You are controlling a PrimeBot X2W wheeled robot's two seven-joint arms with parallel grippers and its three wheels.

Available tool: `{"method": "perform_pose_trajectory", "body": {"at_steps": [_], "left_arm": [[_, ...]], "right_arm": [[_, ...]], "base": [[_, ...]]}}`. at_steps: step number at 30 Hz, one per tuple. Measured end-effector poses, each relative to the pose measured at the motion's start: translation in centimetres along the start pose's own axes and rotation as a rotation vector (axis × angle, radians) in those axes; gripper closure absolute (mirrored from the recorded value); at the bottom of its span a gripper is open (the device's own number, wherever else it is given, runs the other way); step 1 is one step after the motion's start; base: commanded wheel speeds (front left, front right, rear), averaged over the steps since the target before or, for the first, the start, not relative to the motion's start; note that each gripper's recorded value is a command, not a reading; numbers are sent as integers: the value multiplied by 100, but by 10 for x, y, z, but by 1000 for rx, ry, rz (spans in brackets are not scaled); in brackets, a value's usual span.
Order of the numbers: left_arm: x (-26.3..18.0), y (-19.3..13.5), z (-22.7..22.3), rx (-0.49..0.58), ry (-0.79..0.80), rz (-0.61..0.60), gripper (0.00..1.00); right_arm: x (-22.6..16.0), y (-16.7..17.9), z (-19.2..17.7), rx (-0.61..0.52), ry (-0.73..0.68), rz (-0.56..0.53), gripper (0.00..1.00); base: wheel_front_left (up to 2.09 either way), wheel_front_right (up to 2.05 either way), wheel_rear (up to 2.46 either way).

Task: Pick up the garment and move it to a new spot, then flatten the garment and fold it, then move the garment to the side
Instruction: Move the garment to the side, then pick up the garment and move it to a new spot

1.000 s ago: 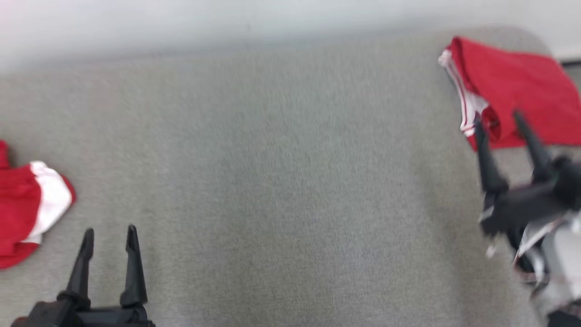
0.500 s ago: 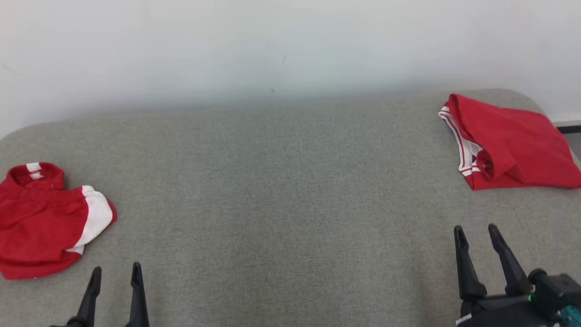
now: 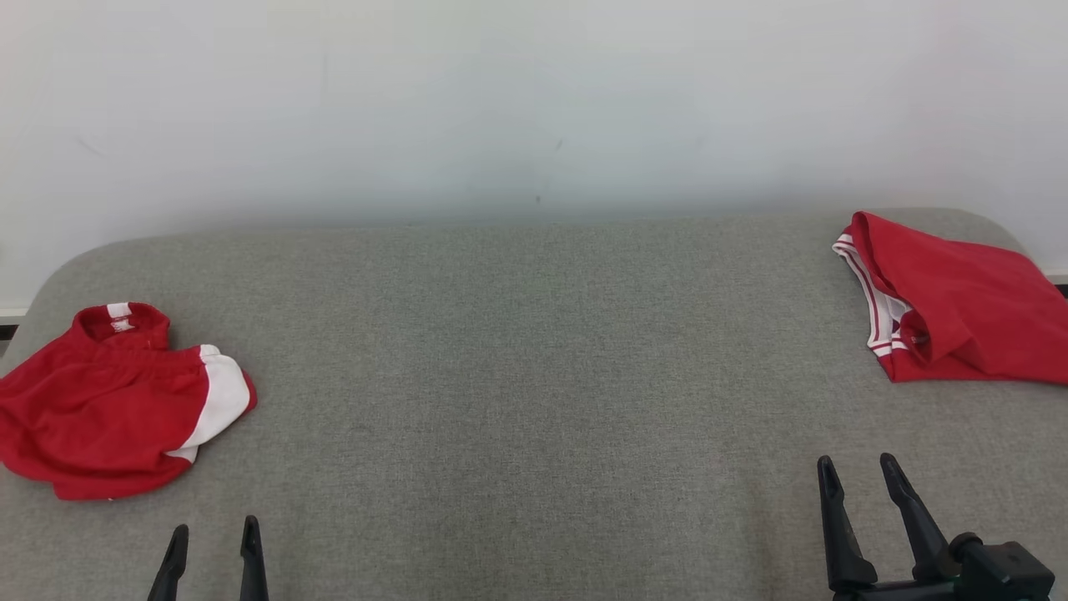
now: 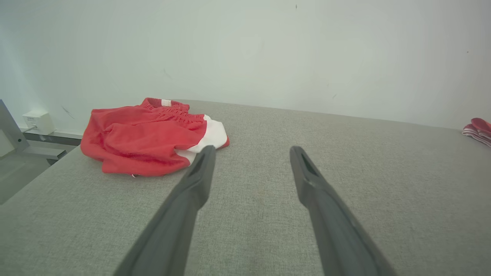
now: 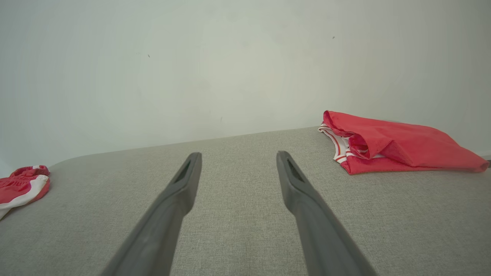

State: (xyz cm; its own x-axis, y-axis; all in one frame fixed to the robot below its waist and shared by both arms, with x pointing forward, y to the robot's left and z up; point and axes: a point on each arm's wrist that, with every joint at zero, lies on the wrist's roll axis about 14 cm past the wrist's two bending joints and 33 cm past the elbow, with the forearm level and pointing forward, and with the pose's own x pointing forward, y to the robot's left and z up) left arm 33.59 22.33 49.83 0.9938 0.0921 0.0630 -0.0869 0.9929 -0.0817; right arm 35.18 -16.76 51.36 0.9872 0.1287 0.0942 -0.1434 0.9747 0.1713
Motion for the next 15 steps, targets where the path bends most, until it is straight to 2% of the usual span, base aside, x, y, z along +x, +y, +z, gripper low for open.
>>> {"method": "perform_pose_trajectory", "body": {"at_steps": [15], "left_arm": [[0, 1, 1, 8, -1, -2, 0]], "right_arm": [[-3, 5, -14, 5, 37, 9, 0]], "base": [[0, 0, 0]]}}
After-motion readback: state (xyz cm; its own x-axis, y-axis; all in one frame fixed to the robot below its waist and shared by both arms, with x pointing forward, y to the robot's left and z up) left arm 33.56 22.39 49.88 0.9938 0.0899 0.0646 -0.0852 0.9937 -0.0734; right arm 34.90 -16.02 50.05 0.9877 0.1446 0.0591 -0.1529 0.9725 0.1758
